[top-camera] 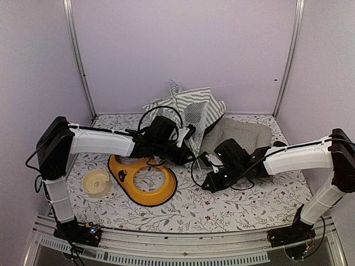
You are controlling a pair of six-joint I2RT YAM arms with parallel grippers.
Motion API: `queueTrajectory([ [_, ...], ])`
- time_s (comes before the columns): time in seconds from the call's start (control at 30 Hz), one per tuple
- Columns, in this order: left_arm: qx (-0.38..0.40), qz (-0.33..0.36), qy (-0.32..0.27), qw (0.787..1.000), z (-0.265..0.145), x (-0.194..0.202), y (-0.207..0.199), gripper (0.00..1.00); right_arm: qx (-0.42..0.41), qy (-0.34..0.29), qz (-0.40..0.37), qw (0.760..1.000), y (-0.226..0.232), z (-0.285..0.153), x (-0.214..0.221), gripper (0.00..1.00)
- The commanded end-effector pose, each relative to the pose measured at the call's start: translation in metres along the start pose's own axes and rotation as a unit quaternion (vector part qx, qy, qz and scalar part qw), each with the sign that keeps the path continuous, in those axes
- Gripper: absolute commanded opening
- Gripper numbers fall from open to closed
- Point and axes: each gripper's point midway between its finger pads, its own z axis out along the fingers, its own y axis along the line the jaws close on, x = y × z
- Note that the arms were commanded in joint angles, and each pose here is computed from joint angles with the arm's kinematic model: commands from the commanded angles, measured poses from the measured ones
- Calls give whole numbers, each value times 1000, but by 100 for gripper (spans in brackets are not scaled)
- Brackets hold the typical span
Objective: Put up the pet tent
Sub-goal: Insert the tent pole into the pole socket of the pet tent.
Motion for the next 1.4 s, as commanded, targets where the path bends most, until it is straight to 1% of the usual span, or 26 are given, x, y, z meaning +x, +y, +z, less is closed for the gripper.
queueTrajectory([
  [0.0,-15,18,40,999,9,18,0,1,-14,-97,27,995,9,-18,-46,0],
  [0.03,-21,15,38,999,9,17,2,4,-16,-102,23,994,10,-20,-49,0],
  [0.17,-35,12,19,999,4,11,6,11,-28,-104,3,994,19,-19,-56,0],
  [0.33,-50,12,9,999,6,5,14,19,-32,-86,-7,996,18,-8,-50,0],
  [0.53,-60,22,-8,998,5,-6,22,34,-30,-74,-8,997,14,0,-43,0],
  [0.6,-61,29,-17,998,2,-12,23,37,-30,-71,-8,997,14,2,-41,0],
  [0.7,-69,48,-31,996,-4,-22,23,43,-27,-69,-6,997,11,4,-40,0],
  [0.73,-77,56,-37,995,-7,-26,24,44,-26,-67,-6,997,10,5,-39,0],
  [0.83,-115,81,-57,988,-18,-36,33,53,-25,-66,-5,998,9,7,-37,0],
  [0.93,-135,115,-83,981,-30,-47,35,58,-21,-61,-2,998,7,9,-35,0],
  [1.03,-141,152,-105,973,-41,-52,33,58,-21,-57,2,998,6,12,-34,0],
  [1.17,-139,188,-117,965,-47,-52,30,49,-19,-58,3,998,5,11,-34,0],
  [1.23,-133,206,-115,963,-47,-51,27,42,-21,-58,4,998,4,11,-35,0],
  [1.3,-130,211,-115,962,-47,-50,27,39,-22,-60,4,998,5,10,-37,0],
  [1.37,-143,207,-116,961,-47,-52,32,38,-23,-62,4,998,5,9,-39,0],
])
